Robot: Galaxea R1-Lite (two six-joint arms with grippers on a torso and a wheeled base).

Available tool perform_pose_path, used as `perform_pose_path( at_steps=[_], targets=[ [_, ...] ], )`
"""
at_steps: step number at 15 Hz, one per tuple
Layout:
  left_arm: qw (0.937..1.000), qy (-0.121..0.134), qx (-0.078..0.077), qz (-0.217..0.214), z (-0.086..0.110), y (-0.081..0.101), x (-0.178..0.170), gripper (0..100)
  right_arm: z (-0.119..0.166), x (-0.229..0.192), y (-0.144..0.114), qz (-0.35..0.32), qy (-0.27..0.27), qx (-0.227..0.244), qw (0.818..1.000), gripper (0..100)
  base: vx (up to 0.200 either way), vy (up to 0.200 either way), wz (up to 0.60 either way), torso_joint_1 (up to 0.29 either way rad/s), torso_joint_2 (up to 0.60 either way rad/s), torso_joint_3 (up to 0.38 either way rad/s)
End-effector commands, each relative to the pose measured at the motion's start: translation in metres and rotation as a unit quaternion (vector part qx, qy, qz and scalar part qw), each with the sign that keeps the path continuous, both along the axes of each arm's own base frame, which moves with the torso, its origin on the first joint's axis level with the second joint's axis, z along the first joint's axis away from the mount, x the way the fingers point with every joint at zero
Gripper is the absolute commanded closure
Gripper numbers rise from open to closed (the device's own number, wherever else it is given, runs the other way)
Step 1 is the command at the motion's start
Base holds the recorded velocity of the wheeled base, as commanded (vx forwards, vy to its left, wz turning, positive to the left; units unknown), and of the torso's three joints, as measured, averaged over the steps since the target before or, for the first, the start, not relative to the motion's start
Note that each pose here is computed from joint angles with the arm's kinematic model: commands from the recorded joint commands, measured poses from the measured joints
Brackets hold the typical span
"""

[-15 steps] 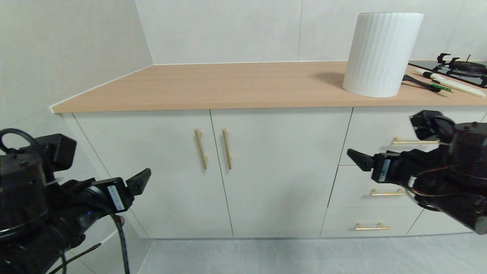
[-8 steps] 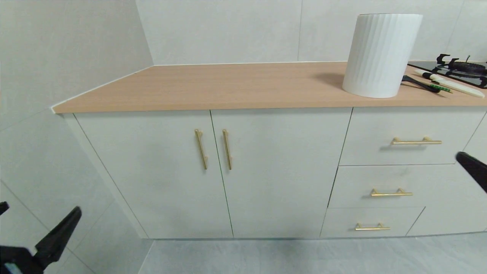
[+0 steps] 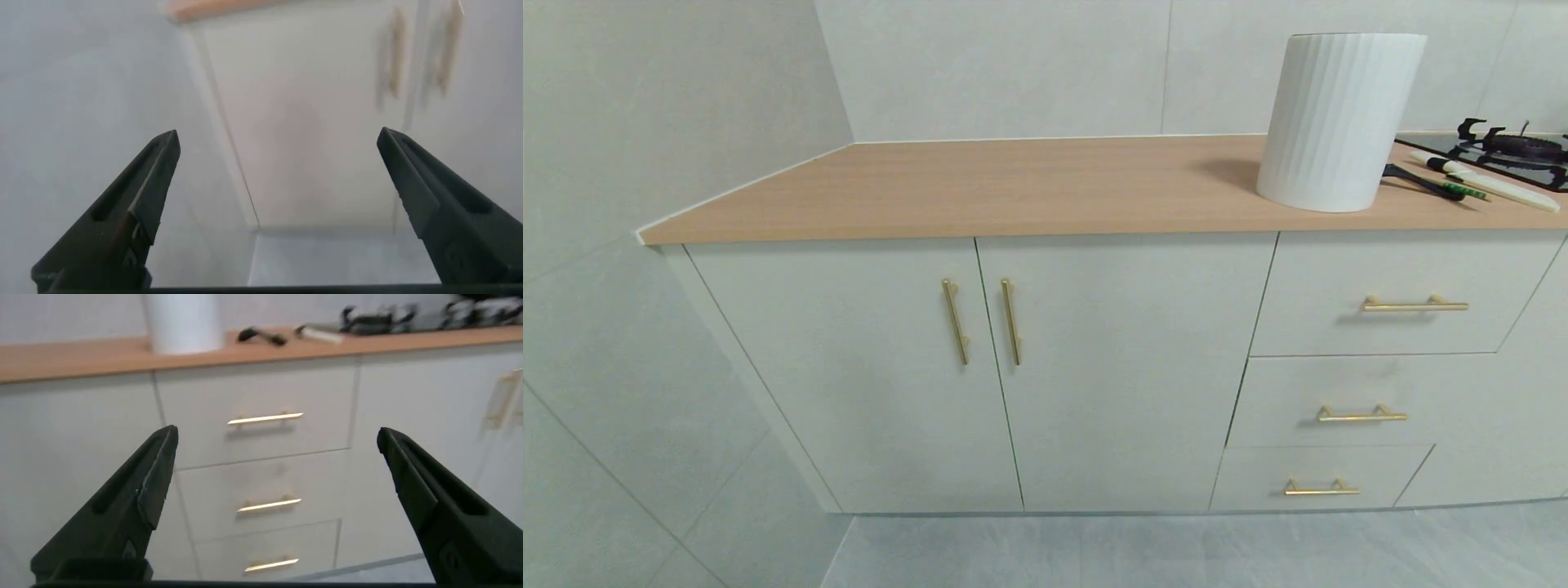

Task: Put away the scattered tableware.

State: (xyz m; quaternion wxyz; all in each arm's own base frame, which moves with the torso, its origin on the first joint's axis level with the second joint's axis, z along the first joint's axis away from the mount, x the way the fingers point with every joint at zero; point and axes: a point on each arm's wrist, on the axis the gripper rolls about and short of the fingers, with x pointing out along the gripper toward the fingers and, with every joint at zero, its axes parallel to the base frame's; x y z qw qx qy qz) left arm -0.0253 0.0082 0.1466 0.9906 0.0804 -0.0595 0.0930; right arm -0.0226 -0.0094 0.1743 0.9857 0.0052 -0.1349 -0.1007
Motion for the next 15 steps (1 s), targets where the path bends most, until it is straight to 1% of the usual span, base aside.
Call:
perform_pose_path(
  at_steps=[1,2,3,4,5,6,7,8,9,10,11,12,13,14,15],
  targets=[
    [0.9983,-0.051,-0.005,0.028,-0.015,-0.003,-0.019,0,-0.009,-0.022,0.001,-0.030,-0.053,0.002,0.998,0,0.000,0.000,0.00,0.000,0.00,0.000],
    [0.9988,-0.039,-0.006,0.028,-0.020,-0.003,-0.017,0,-0.010,-0.024,0.001,-0.033,-0.057,0.001,0.998,0,0.000,0.000,0.00,0.000,0.00,0.000],
    [0.9990,-0.032,-0.015,0.028,-0.027,-0.003,-0.013,0,-0.018,-0.025,0.002,-0.044,-0.054,0.001,0.998,0,0.000,0.000,0.00,0.000,0.00,0.000],
    [0.9992,-0.025,-0.020,0.024,-0.034,-0.003,-0.009,0,-0.030,-0.025,0.003,-0.048,-0.043,-0.002,0.998,0,0.000,0.000,0.00,0.000,0.00,0.000],
    [0.9995,-0.018,-0.020,0.019,-0.039,-0.003,-0.007,0,-0.042,-0.019,0.003,-0.048,-0.019,-0.004,0.999,0,0.000,0.000,0.00,0.000,0.00,0.000],
    [0.9998,0.004,-0.019,-0.008,-0.051,-0.004,-0.002,0,-0.060,-0.010,0.003,-0.046,0.009,-0.006,0.999,0,0.000,0.000,0.00,0.000,0.00,0.000],
    [0.9991,0.023,-0.017,-0.031,-0.061,-0.005,0.001,0,-0.073,-0.005,0.004,-0.029,0.035,-0.011,0.999,0,0.000,0.000,0.00,0.000,0.00,0.000],
    [0.9978,0.039,-0.017,-0.050,-0.066,-0.006,0.002,0,-0.083,-0.002,0.006,0.008,0.061,-0.017,0.998,0,0.000,0.000,0.00,0.000,0.00,0.000],
    [0.9959,0.041,-0.025,-0.076,-0.066,-0.007,0.002,0,-0.090,-0.001,0.007,0.033,0.096,-0.014,0.995,0,0.000,0.000,0.00,0.000,0.00,0.000],
    [0.9933,0.047,-0.025,-0.102,-0.068,-0.009,0.002,0,-0.093,-0.001,0.007,0.040,0.107,-0.015,0.993,0,0.000,0.000,0.00,0.000,0.00,0.000],
    [0.9902,0.073,-0.022,-0.117,-0.073,-0.009,0.002,0,-0.093,0.000,0.008,0.063,0.109,-0.019,0.992,0,0.000,0.000,0.00,0.000,0.00,0.000],
    [0.9905,0.066,-0.023,-0.118,-0.071,-0.009,0.002,0,-0.093,0.000,0.009,0.081,0.109,-0.022,0.990,0,0.000,0.000,0.00,0.000,0.00,0.000],
    [0.9903,0.067,-0.028,-0.119,-0.071,-0.009,0.002,0,-0.096,0.000,0.009,0.088,0.126,-0.022,0.988,0,0.000,0.000,0.00,0.000,0.00,0.000],
    [0.9894,0.066,-0.048,-0.120,-0.072,-0.009,0.002,0,-0.100,0.000,0.009,0.091,0.146,-0.020,0.985,0,0.000,0.000,0.00,0.000,0.00,0.000],
    [0.9884,0.063,-0.069,-0.120,-0.071,-0.009,0.002,0,-0.098,0.000,0.009,0.091,0.136,-0.021,0.986,0,0.000,0.000,0.00,0.000,0.00,0.000]
  ],
)
